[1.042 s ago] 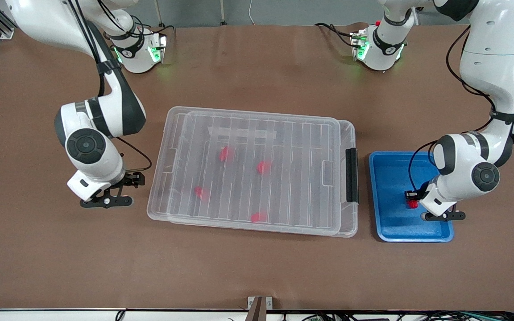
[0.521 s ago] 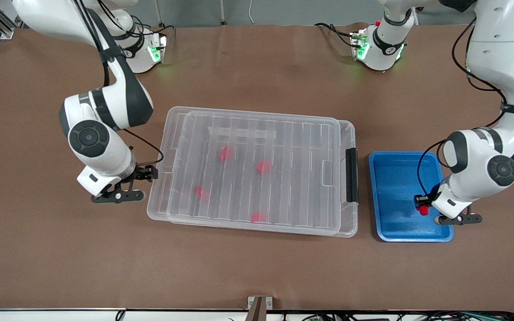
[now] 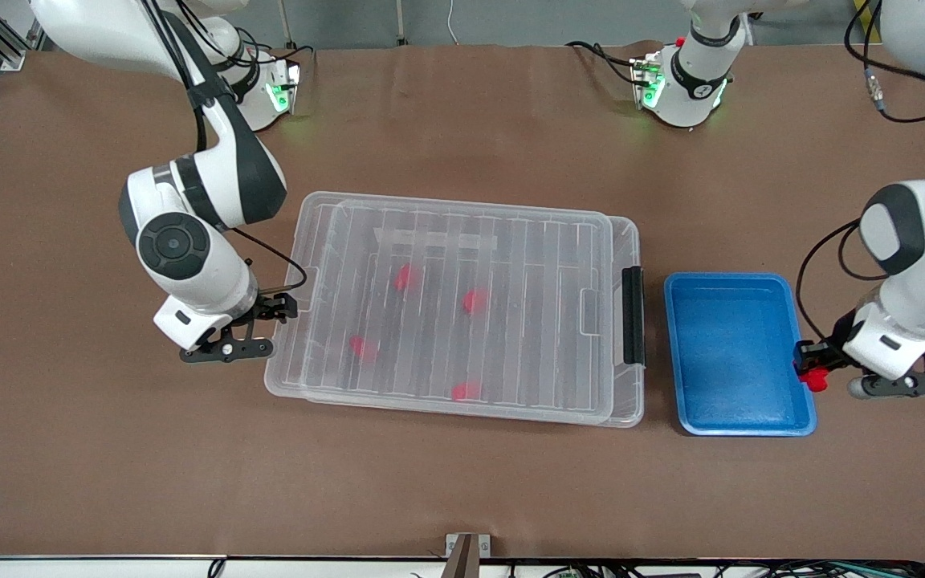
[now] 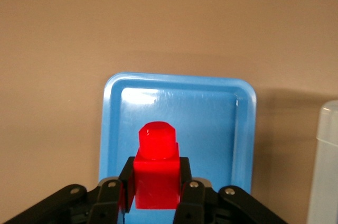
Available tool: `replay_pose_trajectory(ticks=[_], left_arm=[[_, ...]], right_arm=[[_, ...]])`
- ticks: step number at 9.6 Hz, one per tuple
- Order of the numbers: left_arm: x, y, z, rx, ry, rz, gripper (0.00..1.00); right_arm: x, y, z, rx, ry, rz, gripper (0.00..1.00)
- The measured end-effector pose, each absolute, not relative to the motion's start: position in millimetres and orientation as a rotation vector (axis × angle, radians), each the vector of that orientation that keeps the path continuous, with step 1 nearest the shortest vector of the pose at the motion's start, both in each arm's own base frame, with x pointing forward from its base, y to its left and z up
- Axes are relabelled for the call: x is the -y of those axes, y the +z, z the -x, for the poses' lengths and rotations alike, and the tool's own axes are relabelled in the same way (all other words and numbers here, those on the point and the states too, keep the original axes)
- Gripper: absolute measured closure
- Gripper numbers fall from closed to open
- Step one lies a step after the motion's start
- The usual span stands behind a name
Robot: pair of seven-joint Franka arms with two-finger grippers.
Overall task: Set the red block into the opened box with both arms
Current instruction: 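Slide the clear lid open with the right gripper while the left gripper lifts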
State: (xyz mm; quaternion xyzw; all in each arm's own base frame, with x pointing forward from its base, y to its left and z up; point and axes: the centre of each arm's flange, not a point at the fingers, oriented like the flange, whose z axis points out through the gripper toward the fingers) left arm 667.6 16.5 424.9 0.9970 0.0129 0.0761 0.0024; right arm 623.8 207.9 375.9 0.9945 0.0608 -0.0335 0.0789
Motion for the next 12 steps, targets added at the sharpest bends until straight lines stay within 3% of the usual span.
replay_pose_trajectory(ticks=[6, 12], left_arm=[[-4.6, 549.5, -628.4, -0.009, 0.297, -3.122, 0.65], [111.3, 524.4, -615.5, 0.227, 0.088, -3.083, 0.65]], right_arm=[[-194.4, 358.7, -628.1, -0.214, -0.098, -2.904, 0.00], [-110.5, 358.8, -648.3, -0.389, -0.153, -2.864, 0.00]])
